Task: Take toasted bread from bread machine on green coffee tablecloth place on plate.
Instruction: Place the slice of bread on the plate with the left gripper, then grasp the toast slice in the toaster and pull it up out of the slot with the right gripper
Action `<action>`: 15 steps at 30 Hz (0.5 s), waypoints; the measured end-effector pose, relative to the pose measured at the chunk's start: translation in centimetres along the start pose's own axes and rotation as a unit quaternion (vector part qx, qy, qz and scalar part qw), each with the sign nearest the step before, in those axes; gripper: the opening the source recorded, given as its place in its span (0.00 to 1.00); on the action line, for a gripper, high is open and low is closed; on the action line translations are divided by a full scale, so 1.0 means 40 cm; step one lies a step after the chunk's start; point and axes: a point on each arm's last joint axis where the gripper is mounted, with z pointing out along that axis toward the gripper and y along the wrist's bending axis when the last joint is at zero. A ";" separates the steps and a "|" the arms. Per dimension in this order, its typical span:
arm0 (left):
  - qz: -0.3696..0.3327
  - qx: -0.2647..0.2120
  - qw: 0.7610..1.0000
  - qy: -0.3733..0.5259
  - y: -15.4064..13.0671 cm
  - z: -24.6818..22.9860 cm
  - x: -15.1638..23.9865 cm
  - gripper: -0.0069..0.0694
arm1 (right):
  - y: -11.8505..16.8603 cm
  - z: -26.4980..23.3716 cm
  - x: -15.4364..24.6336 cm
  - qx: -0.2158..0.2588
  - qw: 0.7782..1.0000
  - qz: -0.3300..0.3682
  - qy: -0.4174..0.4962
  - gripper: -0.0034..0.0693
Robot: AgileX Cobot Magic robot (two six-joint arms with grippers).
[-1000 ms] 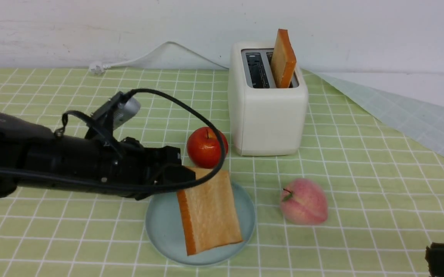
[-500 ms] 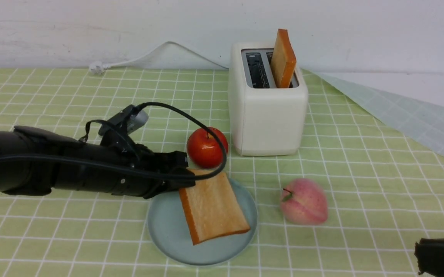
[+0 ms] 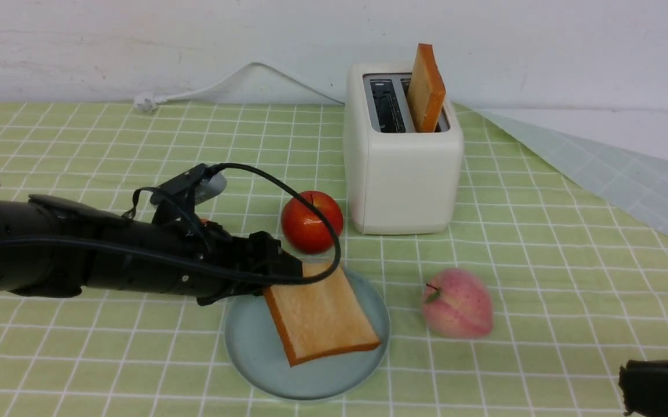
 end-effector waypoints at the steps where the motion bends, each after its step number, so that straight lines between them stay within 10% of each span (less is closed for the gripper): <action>1: 0.001 0.000 1.000 -0.002 -0.002 -0.003 -0.001 0.83 | 0.000 0.000 0.000 0.000 1.000 0.000 0.000 0.05; 15: 0.087 -0.008 0.991 -0.101 -0.088 -0.156 -0.056 0.83 | 0.004 0.000 0.002 -0.008 1.000 0.000 0.005 0.05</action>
